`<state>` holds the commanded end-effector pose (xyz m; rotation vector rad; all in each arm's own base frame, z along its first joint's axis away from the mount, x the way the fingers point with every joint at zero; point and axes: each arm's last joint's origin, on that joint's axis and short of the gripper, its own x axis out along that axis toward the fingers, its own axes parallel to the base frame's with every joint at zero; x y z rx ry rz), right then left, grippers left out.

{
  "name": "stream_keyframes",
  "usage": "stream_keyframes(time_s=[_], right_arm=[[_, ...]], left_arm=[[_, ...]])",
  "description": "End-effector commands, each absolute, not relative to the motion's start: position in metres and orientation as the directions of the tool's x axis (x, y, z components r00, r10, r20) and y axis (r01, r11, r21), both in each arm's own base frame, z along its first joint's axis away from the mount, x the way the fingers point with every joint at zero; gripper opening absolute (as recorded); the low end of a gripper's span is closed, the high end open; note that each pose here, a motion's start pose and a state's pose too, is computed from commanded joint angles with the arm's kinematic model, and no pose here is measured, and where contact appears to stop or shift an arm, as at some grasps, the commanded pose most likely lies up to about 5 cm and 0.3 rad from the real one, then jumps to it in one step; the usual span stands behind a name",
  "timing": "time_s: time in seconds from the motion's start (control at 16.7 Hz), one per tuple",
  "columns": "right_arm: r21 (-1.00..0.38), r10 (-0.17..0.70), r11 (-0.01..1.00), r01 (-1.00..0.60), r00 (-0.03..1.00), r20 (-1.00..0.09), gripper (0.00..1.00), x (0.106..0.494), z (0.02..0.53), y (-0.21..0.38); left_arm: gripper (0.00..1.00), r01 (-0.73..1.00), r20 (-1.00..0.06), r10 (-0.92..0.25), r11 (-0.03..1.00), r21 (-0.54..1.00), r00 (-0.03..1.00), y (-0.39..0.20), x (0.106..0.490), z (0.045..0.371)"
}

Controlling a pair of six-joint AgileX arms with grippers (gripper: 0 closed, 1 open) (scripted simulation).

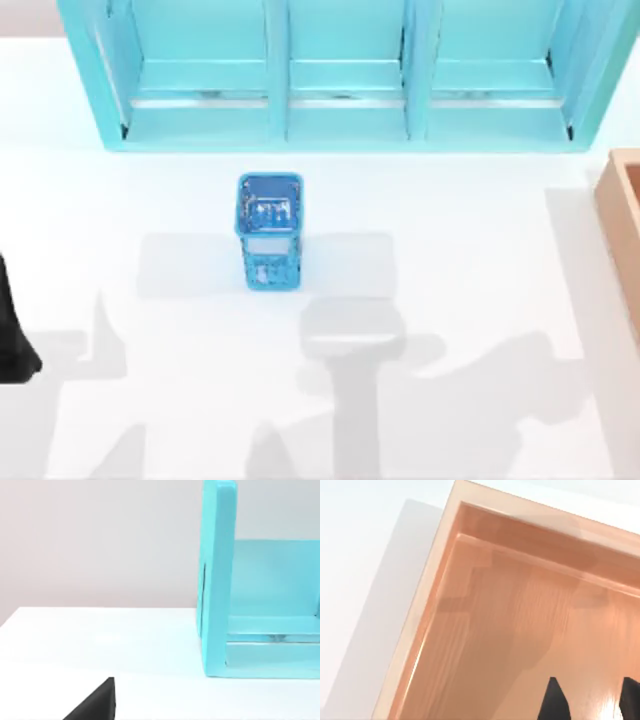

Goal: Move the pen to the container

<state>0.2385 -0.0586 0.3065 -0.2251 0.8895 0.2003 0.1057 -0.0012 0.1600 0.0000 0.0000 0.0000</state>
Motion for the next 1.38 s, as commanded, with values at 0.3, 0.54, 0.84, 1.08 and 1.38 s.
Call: stream_keyframes(time_s=[0.3, 0.54, 0.84, 1.08, 1.38], right_arm=[[-0.122, 0.072, 0.957, -0.262, 0.625, -0.777, 0.0, 0.248, 0.268, -0.058], [-0.118, 0.074, 0.958, -0.263, 0.621, -0.78, 0.0, 0.249, 0.263, -0.057], [-0.118, 0.074, 0.958, -0.263, 0.621, -0.78, 0.3, 0.249, 0.263, -0.057], [-0.118, 0.074, 0.958, -0.263, 0.621, -0.78, 0.6, 0.249, 0.263, -0.057], [-0.118, 0.074, 0.958, -0.263, 0.621, -0.78, 0.98, 0.249, 0.263, -0.057]], left_arm=[[1.0, 0.0, 0.0, 0.0, 1.0, 0.0, 1.0, -0.001, 0.106, 0.16], [1.0, 0.0, 0.0, 0.0, 1.0, 0.0, 1.0, -0.001, 0.106, 0.16], [1.0, 0.0, 0.0, 0.0, 1.0, 0.0, 1.0, -0.001, 0.106, 0.16], [1.0, 0.0, 0.0, 0.0, 1.0, 0.0, 1.0, -0.001, 0.106, 0.16], [1.0, 0.0, 0.0, 0.0, 1.0, 0.0, 1.0, -0.001, 0.106, 0.16]])
